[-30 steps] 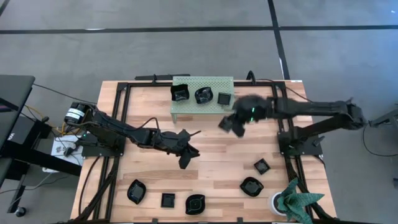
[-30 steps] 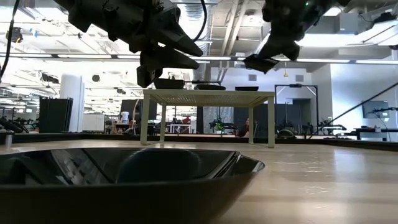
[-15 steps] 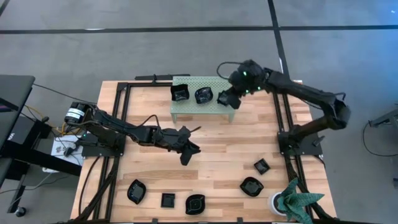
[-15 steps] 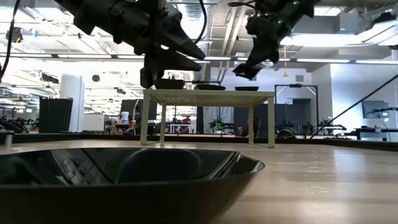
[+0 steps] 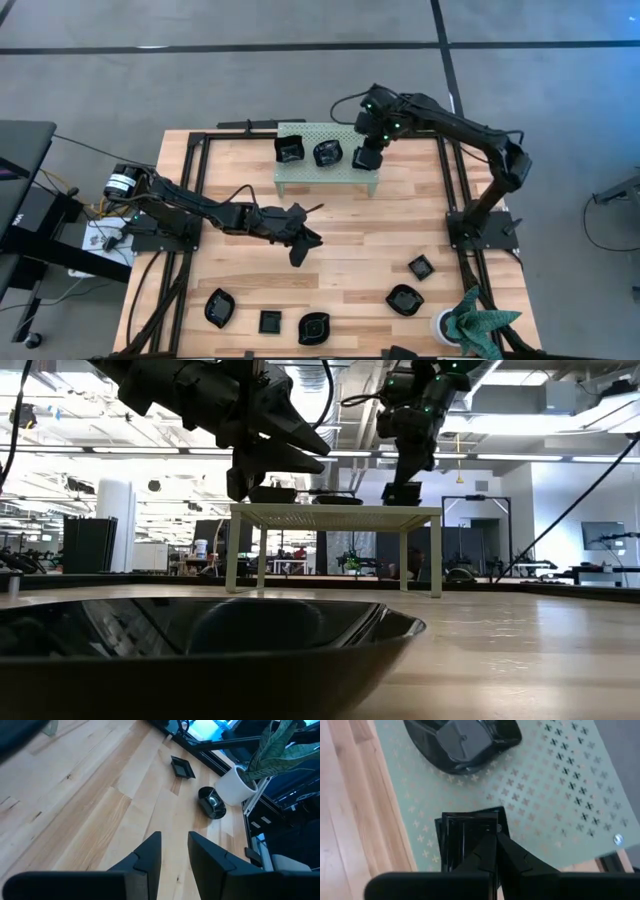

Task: Pick & Place Mini shaped plates
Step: Stack the square plate on the square plate on the shelf

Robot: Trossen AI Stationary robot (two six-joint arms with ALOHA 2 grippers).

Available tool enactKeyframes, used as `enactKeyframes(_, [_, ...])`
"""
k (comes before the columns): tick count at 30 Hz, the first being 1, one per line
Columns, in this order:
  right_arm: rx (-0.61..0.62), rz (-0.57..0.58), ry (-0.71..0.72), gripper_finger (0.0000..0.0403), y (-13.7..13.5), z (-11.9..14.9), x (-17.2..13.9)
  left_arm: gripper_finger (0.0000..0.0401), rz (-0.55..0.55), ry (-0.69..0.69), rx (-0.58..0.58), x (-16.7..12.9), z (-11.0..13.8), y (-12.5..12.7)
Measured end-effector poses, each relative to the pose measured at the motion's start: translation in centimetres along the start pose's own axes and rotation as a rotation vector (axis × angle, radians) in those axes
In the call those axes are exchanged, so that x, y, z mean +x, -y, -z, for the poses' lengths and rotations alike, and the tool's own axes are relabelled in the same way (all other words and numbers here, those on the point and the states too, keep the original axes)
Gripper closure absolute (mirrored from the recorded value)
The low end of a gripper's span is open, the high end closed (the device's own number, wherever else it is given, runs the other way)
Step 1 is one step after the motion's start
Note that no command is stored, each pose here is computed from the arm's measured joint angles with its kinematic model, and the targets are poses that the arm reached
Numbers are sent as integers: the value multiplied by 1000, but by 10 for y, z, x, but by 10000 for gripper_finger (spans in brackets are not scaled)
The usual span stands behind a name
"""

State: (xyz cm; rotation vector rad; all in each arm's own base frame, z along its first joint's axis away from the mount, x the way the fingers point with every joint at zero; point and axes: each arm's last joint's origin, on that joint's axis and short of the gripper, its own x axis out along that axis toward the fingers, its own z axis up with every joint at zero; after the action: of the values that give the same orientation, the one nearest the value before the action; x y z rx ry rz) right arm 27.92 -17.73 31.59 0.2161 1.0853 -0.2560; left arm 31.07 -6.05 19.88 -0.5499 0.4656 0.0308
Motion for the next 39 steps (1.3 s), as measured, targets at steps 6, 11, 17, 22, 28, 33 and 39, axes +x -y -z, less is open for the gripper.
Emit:
enactKeyframes(6, [-5, 0, 3, 403, 1, -2, 4, 304, 0, 0, 0, 0, 0, 0])
enactKeyframes(11, [-54, 3, 8, 396, 0, -2, 2, 304, 0, 0, 0, 0, 0, 0])
enactKeyframes(17, [-57, 7, 0, 355, 0, -2, 4, 304, 0, 1, -7, 0, 0, 0])
enactKeyframes(22, [-58, 30, -2, 327, 1, -2, 3, 304, 1, 1, -7, 0, 0, 0])
enactKeyframes(28, [-12, 31, -32, 316, -4, -4, -16, 304, 1, 1, -7, 0, 0, 0])
enactKeyframes(33, [31, -22, -184, 315, -31, 4, -39, 304, 1, 1, -7, 0, 0, 0])
enactKeyframes(39, [23, -42, -324, 315, -75, 30, -55, 304, 1, 1, -7, 0, 0, 0])
